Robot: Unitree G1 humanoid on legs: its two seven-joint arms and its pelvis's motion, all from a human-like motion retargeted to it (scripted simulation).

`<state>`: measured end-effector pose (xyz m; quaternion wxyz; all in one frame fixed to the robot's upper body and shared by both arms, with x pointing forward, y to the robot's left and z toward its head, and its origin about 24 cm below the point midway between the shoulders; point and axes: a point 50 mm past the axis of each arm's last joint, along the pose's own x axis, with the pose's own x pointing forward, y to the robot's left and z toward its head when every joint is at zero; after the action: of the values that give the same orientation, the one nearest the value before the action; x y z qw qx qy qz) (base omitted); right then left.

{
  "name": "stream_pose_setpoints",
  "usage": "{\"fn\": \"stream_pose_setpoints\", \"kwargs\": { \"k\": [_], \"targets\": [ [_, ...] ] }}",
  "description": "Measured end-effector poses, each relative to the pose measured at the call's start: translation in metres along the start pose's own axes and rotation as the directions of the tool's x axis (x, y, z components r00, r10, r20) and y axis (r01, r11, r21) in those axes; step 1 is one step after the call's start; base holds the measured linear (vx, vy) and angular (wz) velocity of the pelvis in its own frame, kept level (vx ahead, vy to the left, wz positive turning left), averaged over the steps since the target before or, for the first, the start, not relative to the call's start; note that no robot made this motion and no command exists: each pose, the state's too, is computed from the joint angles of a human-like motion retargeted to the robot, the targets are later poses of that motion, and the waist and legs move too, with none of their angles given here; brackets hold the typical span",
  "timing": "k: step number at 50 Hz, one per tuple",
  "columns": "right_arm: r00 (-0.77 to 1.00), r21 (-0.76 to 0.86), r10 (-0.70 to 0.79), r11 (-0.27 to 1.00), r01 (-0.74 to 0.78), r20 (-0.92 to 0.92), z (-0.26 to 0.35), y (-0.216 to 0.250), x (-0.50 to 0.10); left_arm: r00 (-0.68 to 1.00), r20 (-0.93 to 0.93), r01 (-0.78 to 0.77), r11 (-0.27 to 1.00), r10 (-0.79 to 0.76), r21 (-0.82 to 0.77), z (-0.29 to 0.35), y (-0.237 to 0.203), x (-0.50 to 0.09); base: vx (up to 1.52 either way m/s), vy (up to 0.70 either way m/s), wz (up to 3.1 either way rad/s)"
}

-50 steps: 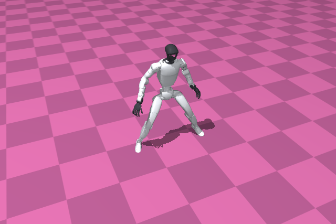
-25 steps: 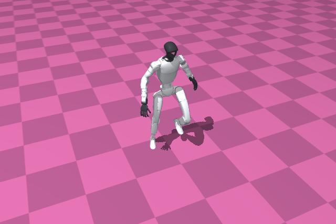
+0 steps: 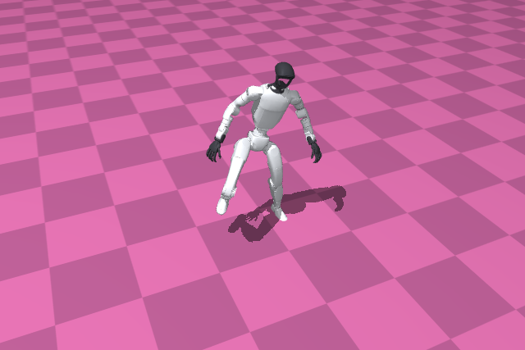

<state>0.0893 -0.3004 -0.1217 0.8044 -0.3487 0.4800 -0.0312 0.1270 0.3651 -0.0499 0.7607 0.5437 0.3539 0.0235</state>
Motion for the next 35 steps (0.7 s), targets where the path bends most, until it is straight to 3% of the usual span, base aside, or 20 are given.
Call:
{"fn": "stream_pose_setpoints", "kwargs": {
  "k": [12,17,23,28,35],
  "targets": [
    [0.999,-0.016,0.005,1.0,-0.004,0.053,0.021,-0.011,0.008,0.977,-0.099,0.191,0.982,-0.189,0.002,-0.028,-0.036,-0.019,0.05,-0.33,0.06],
    [1.0,-0.03,0.026,0.999,-0.026,-0.002,0.007,-0.009,0.005,0.987,-0.062,0.145,0.989,-0.148,-0.04,-0.022,-0.04,-0.021,0.11,-0.53,0.43],
    [0.997,-0.129,-0.002,0.992,0.011,0.076,0.029,-0.022,0.011,0.975,-0.185,0.073,0.967,-0.12,-0.246,-0.043,-0.053,-0.039,0.04,-0.75,-0.65],
    [0.976,-0.195,-0.094,0.972,0.133,0.195,0.063,-0.048,0.016,0.889,-0.367,0.075,0.88,-0.272,-0.47,-0.061,-0.103,-0.07,0.02,-0.61,-0.73],
    [0.965,-0.135,-0.138,0.976,0.171,0.221,0.081,-0.069,0.018,0.816,-0.4,0.194,0.85,-0.417,-0.49,-0.068,-0.139,-0.102,0.04,-0.5,-0.36]
  ]
}}
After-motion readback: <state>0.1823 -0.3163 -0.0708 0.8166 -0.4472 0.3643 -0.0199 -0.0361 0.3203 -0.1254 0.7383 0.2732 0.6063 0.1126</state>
